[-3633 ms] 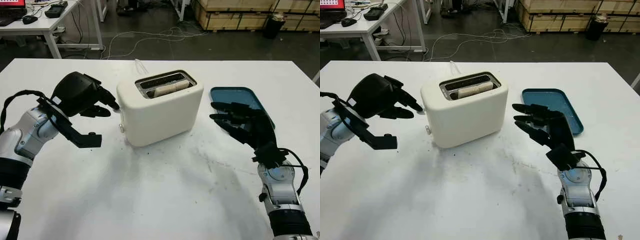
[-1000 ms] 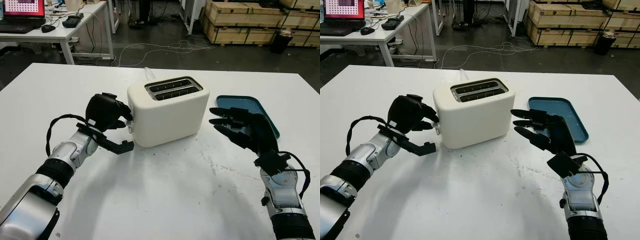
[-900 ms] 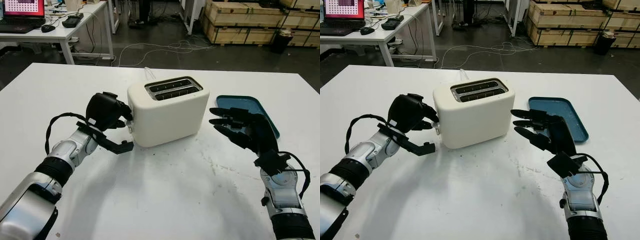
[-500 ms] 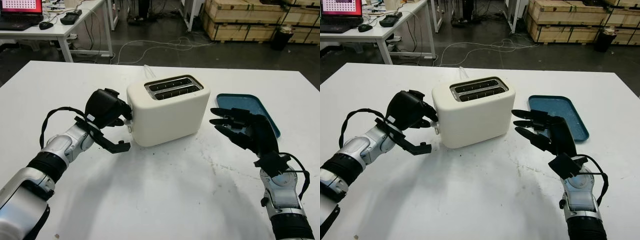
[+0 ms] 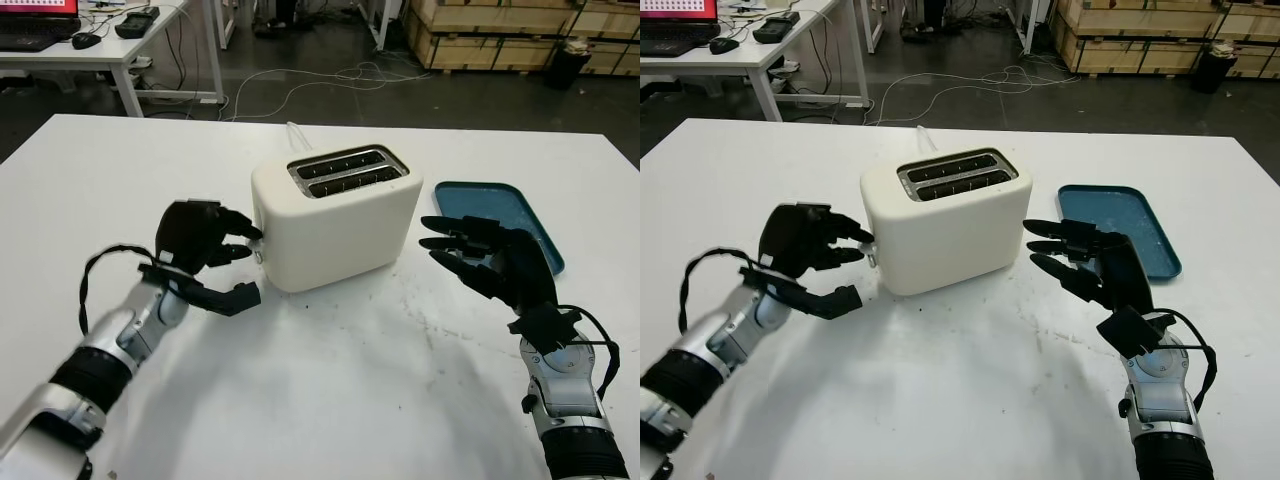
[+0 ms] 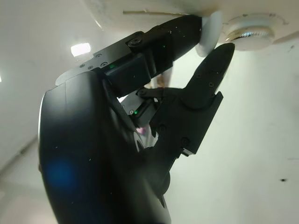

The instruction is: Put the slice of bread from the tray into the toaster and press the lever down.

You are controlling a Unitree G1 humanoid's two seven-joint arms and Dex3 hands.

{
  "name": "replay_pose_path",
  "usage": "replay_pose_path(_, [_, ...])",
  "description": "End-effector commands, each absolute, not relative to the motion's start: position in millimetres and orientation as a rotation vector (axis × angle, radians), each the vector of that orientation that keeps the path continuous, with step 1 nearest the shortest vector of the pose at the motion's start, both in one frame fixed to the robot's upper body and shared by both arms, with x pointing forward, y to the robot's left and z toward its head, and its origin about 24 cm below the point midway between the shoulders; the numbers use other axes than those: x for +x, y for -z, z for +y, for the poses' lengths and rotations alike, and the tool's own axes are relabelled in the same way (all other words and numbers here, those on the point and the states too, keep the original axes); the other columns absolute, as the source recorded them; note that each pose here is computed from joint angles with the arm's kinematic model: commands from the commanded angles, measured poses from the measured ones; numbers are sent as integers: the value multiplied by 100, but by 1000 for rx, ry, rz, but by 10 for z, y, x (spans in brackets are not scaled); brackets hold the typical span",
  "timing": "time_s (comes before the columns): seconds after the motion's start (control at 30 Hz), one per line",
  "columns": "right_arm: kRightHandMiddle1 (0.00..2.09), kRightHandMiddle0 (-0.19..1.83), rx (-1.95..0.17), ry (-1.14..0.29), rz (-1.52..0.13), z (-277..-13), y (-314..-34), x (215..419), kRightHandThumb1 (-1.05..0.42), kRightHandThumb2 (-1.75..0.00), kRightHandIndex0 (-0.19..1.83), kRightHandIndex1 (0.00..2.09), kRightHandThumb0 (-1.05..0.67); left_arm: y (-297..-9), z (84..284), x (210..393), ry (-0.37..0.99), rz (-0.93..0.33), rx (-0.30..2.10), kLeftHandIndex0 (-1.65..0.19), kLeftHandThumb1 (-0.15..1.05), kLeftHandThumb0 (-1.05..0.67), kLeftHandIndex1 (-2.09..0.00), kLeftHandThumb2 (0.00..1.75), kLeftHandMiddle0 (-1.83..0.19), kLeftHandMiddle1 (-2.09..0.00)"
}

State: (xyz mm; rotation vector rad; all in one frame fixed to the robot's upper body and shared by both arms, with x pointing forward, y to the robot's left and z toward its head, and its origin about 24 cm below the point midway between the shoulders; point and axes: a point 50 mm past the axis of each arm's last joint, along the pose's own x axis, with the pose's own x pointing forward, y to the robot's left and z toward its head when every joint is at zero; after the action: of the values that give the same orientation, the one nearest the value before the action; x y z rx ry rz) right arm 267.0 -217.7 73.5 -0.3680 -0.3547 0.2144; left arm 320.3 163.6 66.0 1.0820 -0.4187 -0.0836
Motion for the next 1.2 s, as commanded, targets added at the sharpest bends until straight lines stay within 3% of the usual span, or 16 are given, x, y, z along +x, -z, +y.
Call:
replay_pose_path(0.0, [1,97,-361,-201,-351,-2191,-724,2692,-92,-6,106,14,-45,-91,565,2723,598,-360,923,-131,83,-29,0,1,-94,-128])
replay_pose_path(0.27, [1,97,-365,-207,-350,-2179,-732,2704,-92,-7,107,14,-45,-180,568,2781,607,-402,988,-130,84,-28,0,0,-91,-129])
replay_pose_path(0.5, [0,98,-369,-205,-352,-2181,-746,2703,-92,-7,106,15,-45,-379,658,2873,602,-491,1058,-127,82,-27,-1,0,-100,-107])
replay_pose_path(0.6, [0,97,-367,-203,-355,-2182,-752,2710,-92,-7,105,15,-46,-665,723,2970,569,-589,1085,-131,79,-28,-2,0,-99,-111])
replay_pose_path(0.63, [0,97,-367,-203,-360,-2183,-756,2713,-92,-8,105,15,-47,-840,737,2992,550,-639,1111,-132,80,-30,-3,0,-99,-127])
replay_pose_path(0.73, [1,98,-376,-200,-365,-2180,-761,2717,-92,-8,105,15,-47,-1334,714,2882,504,-774,1150,-138,75,-33,-6,0,-103,-136])
replay_pose_path(0.77, [1,99,-377,-200,-364,-2176,-763,2715,-92,-8,105,14,-47,-1370,696,2844,527,-751,1166,-138,74,-35,-6,0,-106,-134])
replay_pose_path(0.8, [1,99,-376,-200,-362,-2171,-764,2710,-92,-8,104,14,-47,-1283,664,2855,600,-638,1217,-138,74,-35,-6,1,-108,-129])
replay_pose_path(0.87, [1,99,-370,-197,-358,-2173,-761,2706,-92,-8,104,14,-47,-774,616,2935,763,-294,1318,-136,73,-26,-4,1,-106,-124])
replay_pose_path(0.93, [0,99,-368,-193,-351,-2184,-754,2704,-92,-8,104,14,-47,-411,581,2905,846,-118,1347,-133,70,-23,-2,0,-105,-102])
replay_pose_path(1.0, [0,98,-368,-193,-341,-2191,-747,2702,-92,-8,104,14,-47,-340,532,2857,877,-79,1317,-134,67,-22,-2,0,-110,-83])
replay_pose_path(1.17, [0,98,-366,-204,-350,-2166,-746,2708,-92,-8,104,14,-49,-370,516,2875,861,-45,1305,-131,73,-19,0,0,-95,-123])
